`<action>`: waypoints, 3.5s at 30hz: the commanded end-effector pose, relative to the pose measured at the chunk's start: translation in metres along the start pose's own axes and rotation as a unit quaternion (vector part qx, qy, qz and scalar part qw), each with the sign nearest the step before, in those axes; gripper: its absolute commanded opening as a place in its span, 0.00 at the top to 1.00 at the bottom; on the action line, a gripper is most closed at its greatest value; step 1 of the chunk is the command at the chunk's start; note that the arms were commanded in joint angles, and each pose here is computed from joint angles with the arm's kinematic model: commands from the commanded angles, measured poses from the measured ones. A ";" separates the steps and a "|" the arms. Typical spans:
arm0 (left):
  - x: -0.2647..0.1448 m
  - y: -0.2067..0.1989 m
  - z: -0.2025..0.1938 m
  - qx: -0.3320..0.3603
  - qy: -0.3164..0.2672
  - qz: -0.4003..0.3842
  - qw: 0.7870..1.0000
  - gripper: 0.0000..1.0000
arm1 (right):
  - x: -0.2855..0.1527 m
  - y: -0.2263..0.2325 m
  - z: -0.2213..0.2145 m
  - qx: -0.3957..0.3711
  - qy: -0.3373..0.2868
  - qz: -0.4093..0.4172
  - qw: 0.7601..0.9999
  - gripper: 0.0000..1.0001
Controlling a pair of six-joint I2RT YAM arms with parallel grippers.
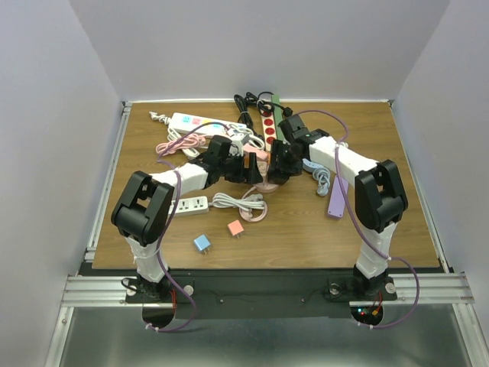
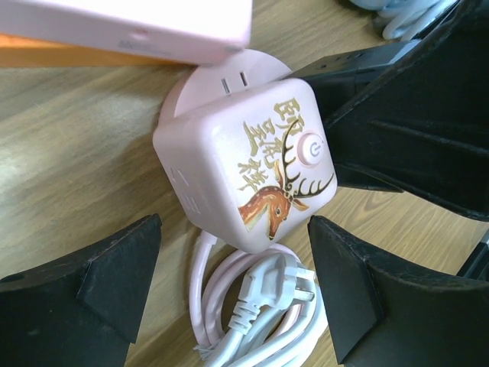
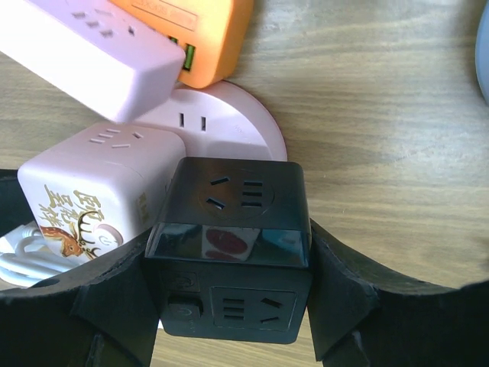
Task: Insert the plug
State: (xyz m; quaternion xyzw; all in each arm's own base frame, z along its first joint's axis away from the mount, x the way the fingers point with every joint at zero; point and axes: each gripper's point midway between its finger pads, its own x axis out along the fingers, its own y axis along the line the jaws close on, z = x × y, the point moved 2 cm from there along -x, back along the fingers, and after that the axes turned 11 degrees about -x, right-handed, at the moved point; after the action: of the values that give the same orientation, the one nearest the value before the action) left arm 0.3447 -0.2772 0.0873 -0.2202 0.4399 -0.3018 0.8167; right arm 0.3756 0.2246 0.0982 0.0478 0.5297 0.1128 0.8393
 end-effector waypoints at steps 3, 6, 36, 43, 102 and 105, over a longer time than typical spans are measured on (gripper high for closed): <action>-0.024 -0.025 0.052 0.012 -0.067 -0.052 0.996 0.11 | 0.012 -0.016 0.011 -0.021 -0.002 -0.037 0.999 1.00; -0.028 -0.022 0.058 0.005 -0.073 -0.057 0.996 0.11 | 0.018 -0.019 0.012 -0.023 0.001 -0.048 0.999 1.00; -0.015 0.012 0.050 -0.051 -0.073 -0.059 0.994 0.12 | 0.055 -0.010 -0.002 -0.084 0.042 -0.098 0.991 1.00; -0.018 0.015 0.035 -0.060 -0.065 -0.057 0.995 0.12 | 0.066 -0.018 -0.015 -0.090 0.049 -0.108 0.989 1.00; -0.007 0.030 0.017 -0.089 -0.050 -0.035 0.994 0.23 | -0.030 0.017 0.028 -0.074 -0.089 -0.040 0.992 0.13; -0.008 0.030 0.016 -0.089 -0.050 -0.036 0.994 0.23 | -0.025 0.016 0.026 -0.074 -0.084 -0.041 0.993 0.15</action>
State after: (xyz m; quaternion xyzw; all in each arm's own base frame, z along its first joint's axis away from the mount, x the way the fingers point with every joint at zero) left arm 0.3688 -0.2570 0.0946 -0.3482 0.3968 -0.3030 0.7934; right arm 0.3837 0.2342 0.1403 -0.0267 0.4499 0.1226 0.8842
